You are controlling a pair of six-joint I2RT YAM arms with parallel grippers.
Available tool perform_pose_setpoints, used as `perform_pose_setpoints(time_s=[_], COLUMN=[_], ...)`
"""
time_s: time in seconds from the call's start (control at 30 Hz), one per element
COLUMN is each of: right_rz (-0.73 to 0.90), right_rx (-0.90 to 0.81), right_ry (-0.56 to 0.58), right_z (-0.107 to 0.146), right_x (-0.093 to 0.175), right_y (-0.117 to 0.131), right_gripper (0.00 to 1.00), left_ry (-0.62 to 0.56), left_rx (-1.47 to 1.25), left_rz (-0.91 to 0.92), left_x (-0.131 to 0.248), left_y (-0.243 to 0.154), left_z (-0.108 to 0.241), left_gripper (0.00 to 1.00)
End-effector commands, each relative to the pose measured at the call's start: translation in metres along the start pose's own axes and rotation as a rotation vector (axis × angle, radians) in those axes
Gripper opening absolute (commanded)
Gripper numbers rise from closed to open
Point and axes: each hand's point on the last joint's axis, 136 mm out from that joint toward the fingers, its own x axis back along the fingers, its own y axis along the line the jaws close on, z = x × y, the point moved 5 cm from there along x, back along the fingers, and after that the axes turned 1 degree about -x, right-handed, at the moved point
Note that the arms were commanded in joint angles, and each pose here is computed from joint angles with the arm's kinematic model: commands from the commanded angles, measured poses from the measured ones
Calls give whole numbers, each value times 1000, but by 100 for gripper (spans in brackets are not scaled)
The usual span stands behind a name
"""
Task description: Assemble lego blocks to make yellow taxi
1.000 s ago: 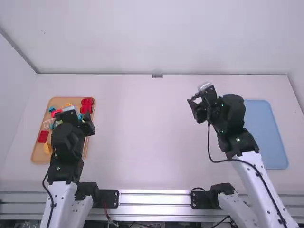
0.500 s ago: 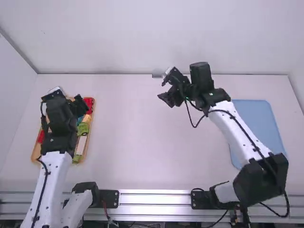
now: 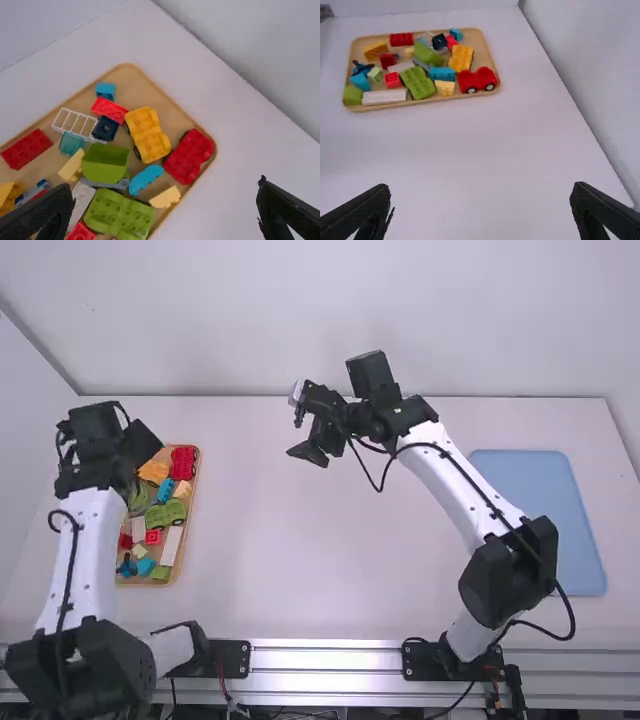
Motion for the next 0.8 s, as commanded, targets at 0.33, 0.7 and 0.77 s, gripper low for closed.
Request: perform_pose_setpoints(time_s=[0.33,0.7,0.77], right_rz=[-4,149,162], right_rx=[-26,-46,-44], right_ry=[-57,20,31], right_z=[-9,0,0], right_x=[-10,-30,-31], right_y=[-4,-6,-6], right_gripper=[99,98,99], left_ry=[239,201,225], left_rx=[32,287,306], left_rz=[-82,-425,-379], left_x=[-45,-30,-29], left_y=[14,69,76], left_z=[-16,-11,-14], left_gripper=[99,99,99])
